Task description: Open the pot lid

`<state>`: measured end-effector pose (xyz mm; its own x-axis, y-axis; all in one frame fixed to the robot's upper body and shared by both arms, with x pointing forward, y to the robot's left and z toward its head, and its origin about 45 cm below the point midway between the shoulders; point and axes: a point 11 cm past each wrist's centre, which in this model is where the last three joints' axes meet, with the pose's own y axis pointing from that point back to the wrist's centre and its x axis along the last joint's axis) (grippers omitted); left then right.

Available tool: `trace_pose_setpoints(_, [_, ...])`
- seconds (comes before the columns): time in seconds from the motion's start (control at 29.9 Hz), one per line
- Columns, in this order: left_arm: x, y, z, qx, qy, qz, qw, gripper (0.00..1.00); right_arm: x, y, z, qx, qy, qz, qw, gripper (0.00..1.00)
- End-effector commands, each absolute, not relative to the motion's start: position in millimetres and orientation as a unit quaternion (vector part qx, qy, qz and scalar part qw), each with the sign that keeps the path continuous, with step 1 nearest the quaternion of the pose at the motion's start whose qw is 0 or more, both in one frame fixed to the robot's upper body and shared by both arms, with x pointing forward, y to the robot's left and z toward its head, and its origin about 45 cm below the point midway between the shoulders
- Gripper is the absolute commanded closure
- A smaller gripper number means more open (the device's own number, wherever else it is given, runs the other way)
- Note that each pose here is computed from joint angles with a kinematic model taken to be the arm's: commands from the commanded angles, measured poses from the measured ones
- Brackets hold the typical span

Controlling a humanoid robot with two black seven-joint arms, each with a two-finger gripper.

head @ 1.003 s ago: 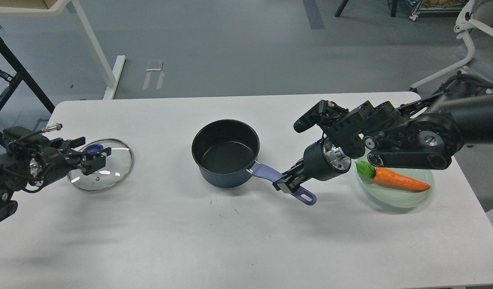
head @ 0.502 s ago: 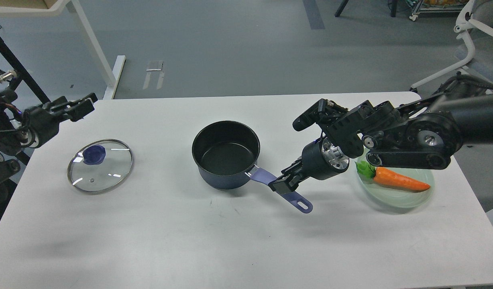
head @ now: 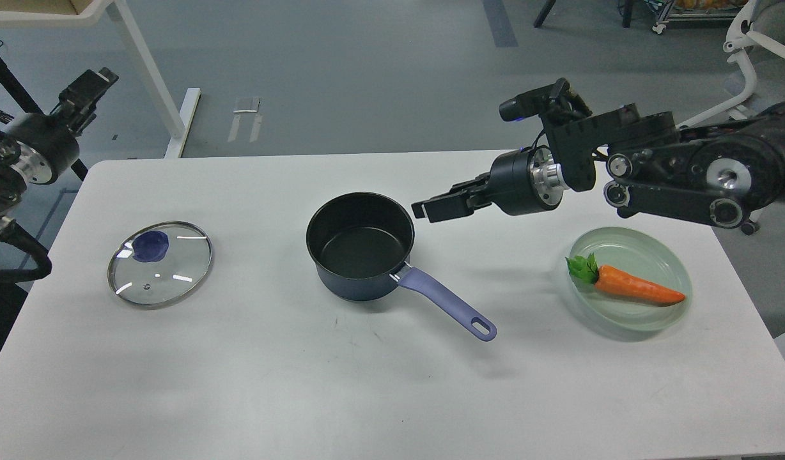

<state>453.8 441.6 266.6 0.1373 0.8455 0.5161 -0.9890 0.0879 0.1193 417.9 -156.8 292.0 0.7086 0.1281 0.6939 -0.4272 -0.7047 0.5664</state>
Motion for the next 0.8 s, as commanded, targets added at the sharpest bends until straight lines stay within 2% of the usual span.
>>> trace_pose_setpoints(0.0, [467,405,265,0.136,-0.092,0.636,0.754,0.01,438,-182,309,0.872,-0.202,0.326,0.303,0.02])
trace_pose_setpoints(0.3, [490,342,270,-0.007,-0.013,0.638,0.770,0.01,474,-259,329,0.870,-0.448,0.179,0.103,0.00])
trace_pose_setpoints(0.57, [506,329,274,-0.113,0.064,0.674,0.727,0.01,485,-297,299,0.809,-0.574,-0.067,-0.109,0.00])
trace_pose_setpoints(0.77, [503,332,264,-0.183,0.131,0.680,0.697,0.01,486,-328,287,0.746,-0.614,-0.164,-0.198,0.00])
